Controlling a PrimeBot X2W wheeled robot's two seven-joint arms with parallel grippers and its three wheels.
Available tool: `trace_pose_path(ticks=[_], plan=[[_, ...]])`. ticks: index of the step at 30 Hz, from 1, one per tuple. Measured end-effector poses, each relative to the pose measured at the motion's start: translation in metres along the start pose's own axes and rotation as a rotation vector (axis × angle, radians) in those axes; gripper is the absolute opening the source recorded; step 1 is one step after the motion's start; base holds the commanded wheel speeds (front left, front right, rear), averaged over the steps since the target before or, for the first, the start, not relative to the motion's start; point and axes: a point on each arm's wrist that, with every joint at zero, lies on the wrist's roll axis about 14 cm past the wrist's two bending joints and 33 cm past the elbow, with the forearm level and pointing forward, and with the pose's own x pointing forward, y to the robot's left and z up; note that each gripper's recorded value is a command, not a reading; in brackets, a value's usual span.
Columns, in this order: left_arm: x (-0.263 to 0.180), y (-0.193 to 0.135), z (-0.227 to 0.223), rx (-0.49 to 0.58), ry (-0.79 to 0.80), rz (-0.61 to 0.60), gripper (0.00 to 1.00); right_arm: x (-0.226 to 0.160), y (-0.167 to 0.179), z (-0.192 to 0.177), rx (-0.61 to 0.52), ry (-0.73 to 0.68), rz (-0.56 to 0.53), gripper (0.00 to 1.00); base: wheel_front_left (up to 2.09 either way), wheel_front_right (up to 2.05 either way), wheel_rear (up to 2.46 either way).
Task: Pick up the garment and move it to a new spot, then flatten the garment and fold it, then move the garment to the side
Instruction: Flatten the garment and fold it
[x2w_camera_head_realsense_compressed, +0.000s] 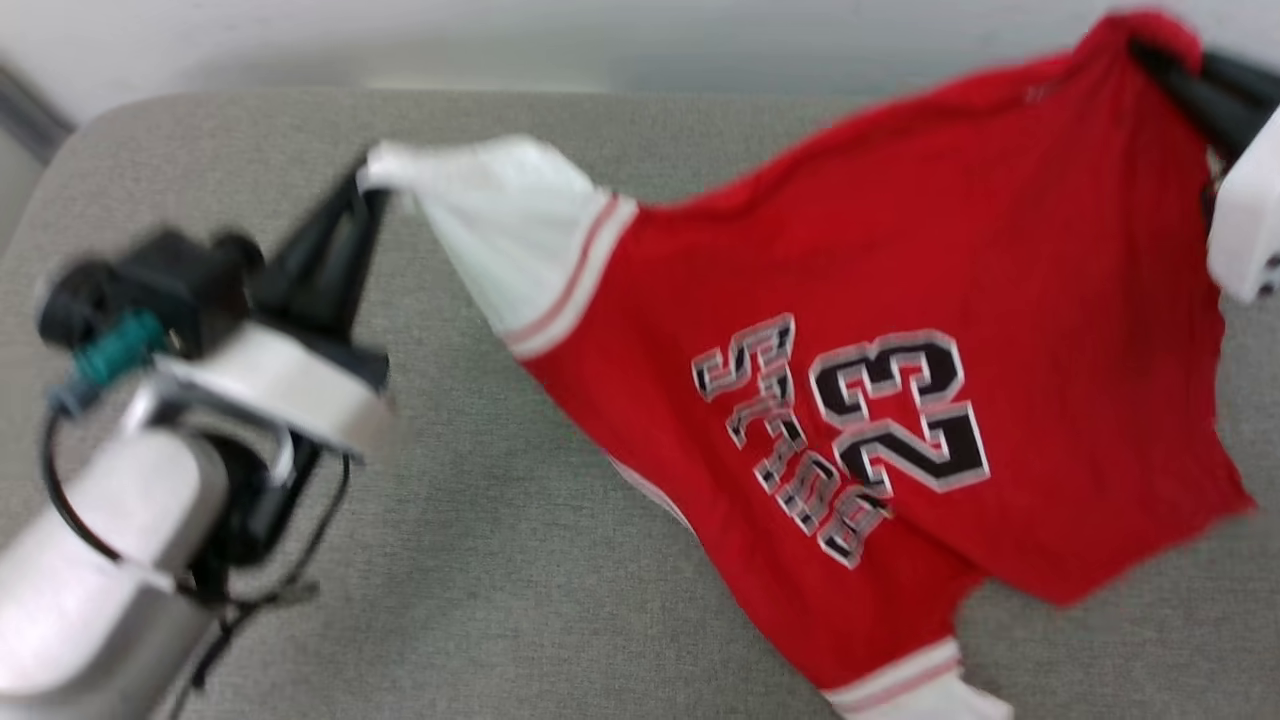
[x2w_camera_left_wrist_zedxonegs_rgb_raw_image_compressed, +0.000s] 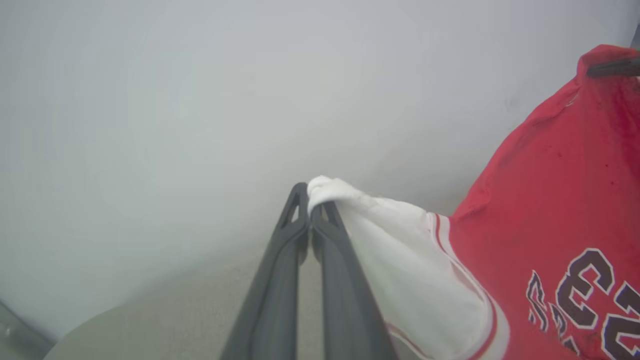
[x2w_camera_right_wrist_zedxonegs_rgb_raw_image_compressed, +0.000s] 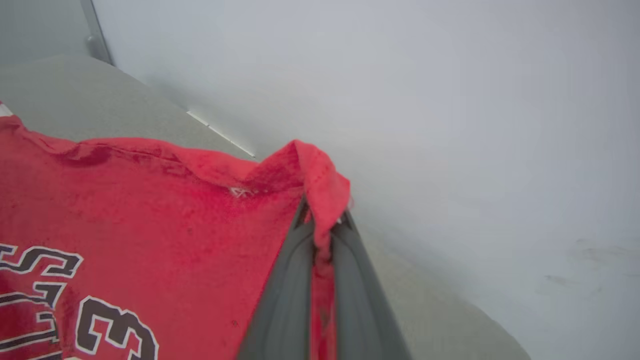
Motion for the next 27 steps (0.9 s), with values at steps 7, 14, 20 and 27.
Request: trace_pose_path(ticks=[7,14,20,27], plan=[[0.07,0.009,0.066,0.077,-0.159,-0.05,0.0,0.021,-0.033,0.052,-0.034,-0.147,-0.095,0.0,0.0,0.0,0.0],[0.129,0.018,0.115,0.142,-0.263,-0.073,0.0,0.05,-0.058,0.095,-0.061,-0.243,-0.165,0.0,0.0,0.0,0.0],[0.17,0.034,0.156,0.182,-0.344,-0.053,0.0,0.073,-0.081,0.132,-0.117,-0.306,-0.224,0.0,0.0,0.0,0.0],[0.204,0.046,0.201,0.255,-0.429,-0.028,0.0,0.09,-0.107,0.18,-0.169,-0.408,-0.302,0.0,0.0,0.0,0.0]])
